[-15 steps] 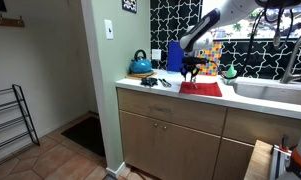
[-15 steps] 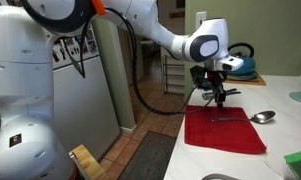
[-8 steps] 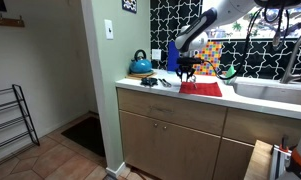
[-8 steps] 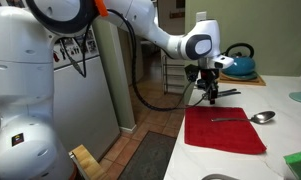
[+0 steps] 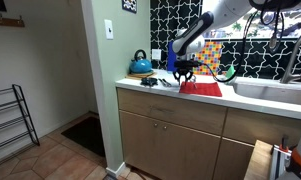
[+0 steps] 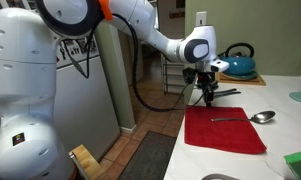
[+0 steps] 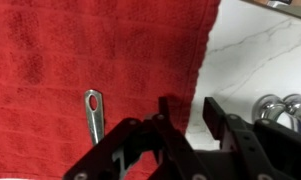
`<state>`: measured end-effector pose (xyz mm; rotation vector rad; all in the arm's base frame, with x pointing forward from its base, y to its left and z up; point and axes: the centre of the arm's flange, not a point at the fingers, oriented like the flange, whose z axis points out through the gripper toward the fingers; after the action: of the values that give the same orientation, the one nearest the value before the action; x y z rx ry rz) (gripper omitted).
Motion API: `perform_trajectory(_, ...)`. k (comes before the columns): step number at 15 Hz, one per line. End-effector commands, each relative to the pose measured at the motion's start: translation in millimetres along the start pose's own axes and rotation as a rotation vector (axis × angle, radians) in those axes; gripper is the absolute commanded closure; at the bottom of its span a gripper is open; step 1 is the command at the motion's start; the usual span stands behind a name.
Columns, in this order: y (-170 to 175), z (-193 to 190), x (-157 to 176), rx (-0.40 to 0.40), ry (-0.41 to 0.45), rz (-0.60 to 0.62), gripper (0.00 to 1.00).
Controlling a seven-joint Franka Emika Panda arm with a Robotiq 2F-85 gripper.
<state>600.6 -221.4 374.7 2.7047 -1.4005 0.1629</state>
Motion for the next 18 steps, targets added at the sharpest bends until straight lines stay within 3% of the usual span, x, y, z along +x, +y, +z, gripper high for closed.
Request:
perform_trajectory(1, -13.9, 14.6, -1.8, -0.015, 0.007, 0.013, 0.56)
perform_trajectory(11, -23.6, 28.4, -3.1, -0.047, 0.006, 0.032, 0.58)
perform_trajectory(13, -23.8, 29.4, -3.1, -0.055, 0.005, 0.038, 0.69)
perform_trajectory(16, -26.1, 29.9, -3.5, -0.062, 0.006, 0.046, 0.96)
perform_trajectory(18, -25.9, 30.3, -2.7, -0.067, 0.009, 0.049, 1.0)
